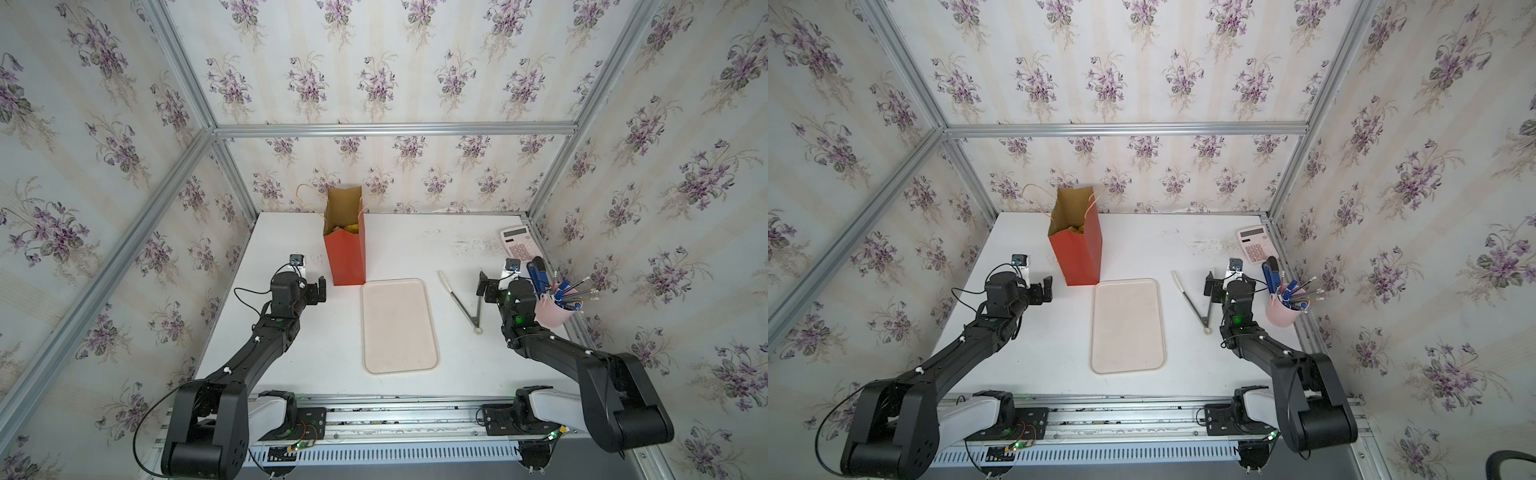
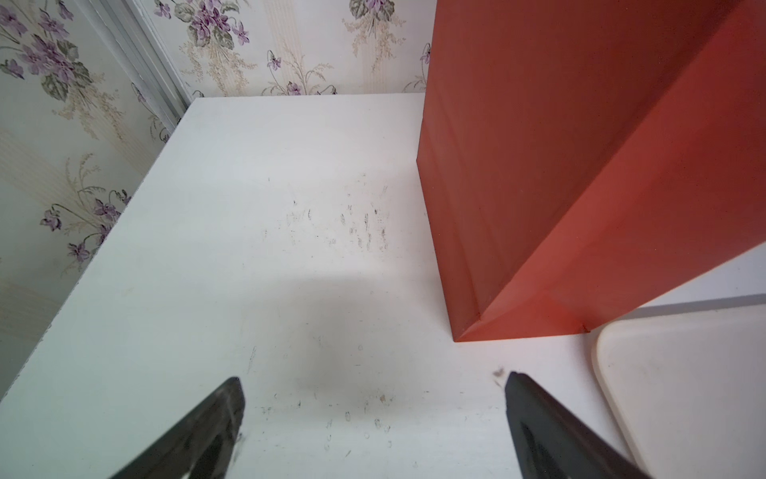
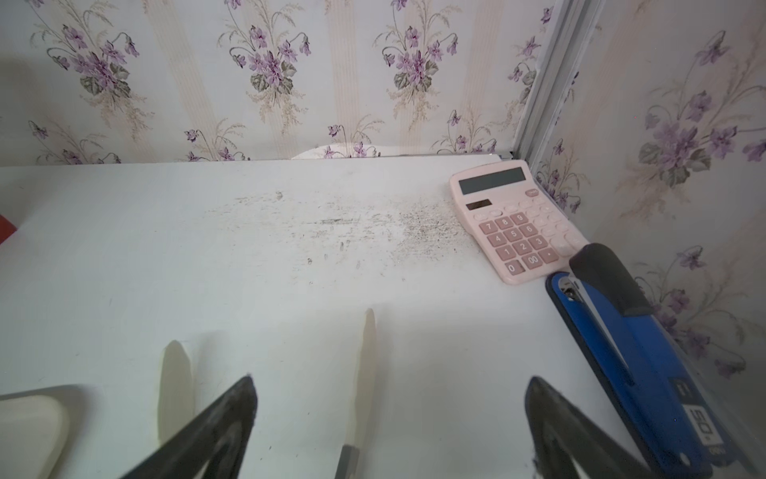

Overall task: Pack bread into a paper bag
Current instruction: Reset both arms

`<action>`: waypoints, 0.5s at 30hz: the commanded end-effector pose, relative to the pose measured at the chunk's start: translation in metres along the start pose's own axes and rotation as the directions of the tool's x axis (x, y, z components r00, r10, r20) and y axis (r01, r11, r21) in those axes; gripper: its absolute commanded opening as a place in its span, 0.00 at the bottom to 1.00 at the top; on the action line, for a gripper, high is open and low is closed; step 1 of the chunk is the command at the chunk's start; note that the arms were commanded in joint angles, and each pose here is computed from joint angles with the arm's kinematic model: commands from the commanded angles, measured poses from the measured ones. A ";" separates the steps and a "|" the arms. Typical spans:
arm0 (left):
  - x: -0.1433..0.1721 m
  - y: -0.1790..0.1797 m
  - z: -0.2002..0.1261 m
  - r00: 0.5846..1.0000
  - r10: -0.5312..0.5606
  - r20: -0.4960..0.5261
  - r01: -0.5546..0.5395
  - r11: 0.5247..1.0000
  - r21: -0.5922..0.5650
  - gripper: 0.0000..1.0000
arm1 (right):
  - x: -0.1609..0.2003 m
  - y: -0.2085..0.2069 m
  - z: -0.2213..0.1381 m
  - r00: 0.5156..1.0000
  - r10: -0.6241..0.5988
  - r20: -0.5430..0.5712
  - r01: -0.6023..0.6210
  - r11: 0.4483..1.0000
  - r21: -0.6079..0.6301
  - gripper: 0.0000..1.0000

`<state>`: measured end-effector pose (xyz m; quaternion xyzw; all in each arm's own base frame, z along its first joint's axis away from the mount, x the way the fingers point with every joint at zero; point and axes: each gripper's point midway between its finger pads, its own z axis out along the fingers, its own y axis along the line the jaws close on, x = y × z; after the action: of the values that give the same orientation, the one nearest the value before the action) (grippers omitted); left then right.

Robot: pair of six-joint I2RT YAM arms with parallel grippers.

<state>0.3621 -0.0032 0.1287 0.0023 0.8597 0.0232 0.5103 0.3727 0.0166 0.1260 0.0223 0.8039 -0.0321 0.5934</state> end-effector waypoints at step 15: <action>-0.004 0.013 0.031 0.998 -0.052 0.042 0.051 0.998 0.027 1.00 | -0.003 -0.009 -0.017 0.970 0.026 0.242 -0.022 1.000 -0.017 1.00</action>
<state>0.3832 0.0159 0.1043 -0.0178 0.8636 0.0149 0.5036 0.3541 0.0098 0.1018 0.0166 0.7680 -0.0269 0.6397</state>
